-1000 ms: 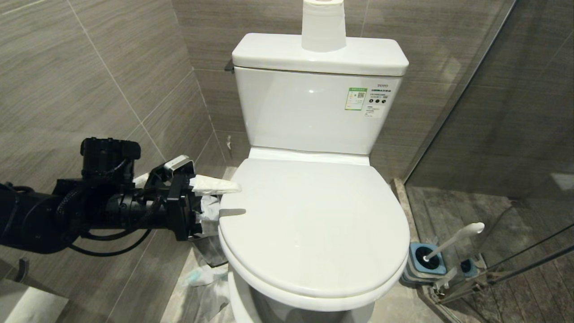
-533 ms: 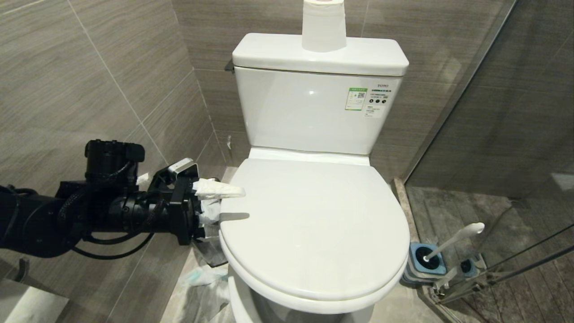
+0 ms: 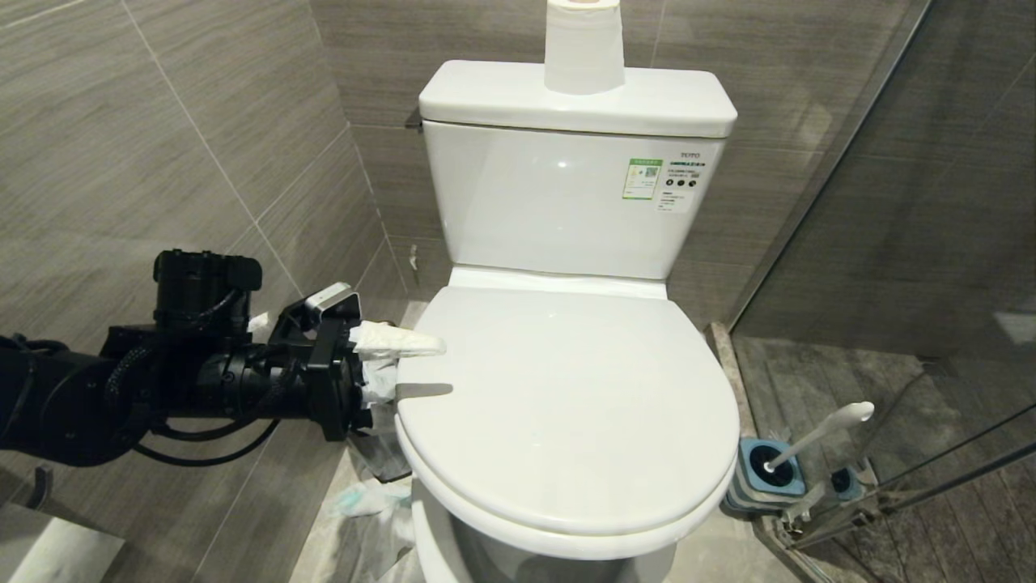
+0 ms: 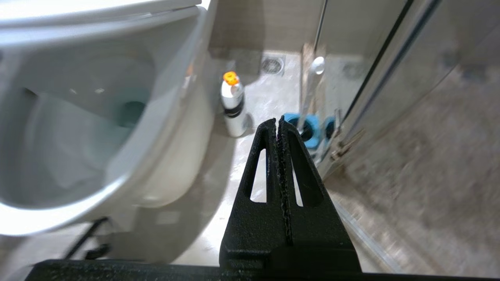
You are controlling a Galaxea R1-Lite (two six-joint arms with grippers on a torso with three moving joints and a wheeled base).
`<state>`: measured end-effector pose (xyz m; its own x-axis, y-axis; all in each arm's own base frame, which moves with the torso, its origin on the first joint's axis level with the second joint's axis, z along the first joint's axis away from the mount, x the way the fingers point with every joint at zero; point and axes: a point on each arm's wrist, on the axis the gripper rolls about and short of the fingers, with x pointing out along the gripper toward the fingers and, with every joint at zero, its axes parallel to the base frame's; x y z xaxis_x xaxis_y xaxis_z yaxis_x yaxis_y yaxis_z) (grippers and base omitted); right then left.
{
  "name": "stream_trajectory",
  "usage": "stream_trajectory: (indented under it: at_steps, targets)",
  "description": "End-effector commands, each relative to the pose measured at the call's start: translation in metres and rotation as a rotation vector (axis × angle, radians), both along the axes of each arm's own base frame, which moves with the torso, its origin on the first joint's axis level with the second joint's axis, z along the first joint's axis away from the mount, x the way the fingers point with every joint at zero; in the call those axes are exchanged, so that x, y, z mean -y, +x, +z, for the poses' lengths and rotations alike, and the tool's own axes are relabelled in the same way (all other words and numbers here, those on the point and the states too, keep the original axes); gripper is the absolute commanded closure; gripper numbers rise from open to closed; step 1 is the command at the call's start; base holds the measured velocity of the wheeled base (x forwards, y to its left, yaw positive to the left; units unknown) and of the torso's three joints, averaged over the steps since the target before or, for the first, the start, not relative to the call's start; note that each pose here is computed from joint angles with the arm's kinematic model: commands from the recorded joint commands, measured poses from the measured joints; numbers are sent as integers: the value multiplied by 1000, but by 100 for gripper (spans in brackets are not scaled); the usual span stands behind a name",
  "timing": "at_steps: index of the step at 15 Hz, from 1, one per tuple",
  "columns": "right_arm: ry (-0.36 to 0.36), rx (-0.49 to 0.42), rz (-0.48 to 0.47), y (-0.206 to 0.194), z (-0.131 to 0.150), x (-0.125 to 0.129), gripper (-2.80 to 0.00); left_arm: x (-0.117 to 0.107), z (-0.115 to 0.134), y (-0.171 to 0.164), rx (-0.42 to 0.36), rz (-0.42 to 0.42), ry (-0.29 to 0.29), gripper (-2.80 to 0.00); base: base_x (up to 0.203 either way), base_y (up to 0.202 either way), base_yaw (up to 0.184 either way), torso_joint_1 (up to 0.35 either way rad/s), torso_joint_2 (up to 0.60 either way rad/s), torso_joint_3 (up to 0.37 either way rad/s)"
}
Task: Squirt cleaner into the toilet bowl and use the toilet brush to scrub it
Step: Use the left hand to lift the toilet lid slightly
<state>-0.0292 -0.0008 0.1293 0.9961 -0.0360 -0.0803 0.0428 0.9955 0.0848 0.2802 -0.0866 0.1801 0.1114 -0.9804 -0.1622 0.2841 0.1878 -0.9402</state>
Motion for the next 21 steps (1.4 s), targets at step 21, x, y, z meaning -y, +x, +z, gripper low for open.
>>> stream_trajectory:
  at_steps: [21]
  targets:
    - [848,-849,651,158,-2,-18,0,1,-3,1,0,-5,-4,-280,0,0,0,0,0,0]
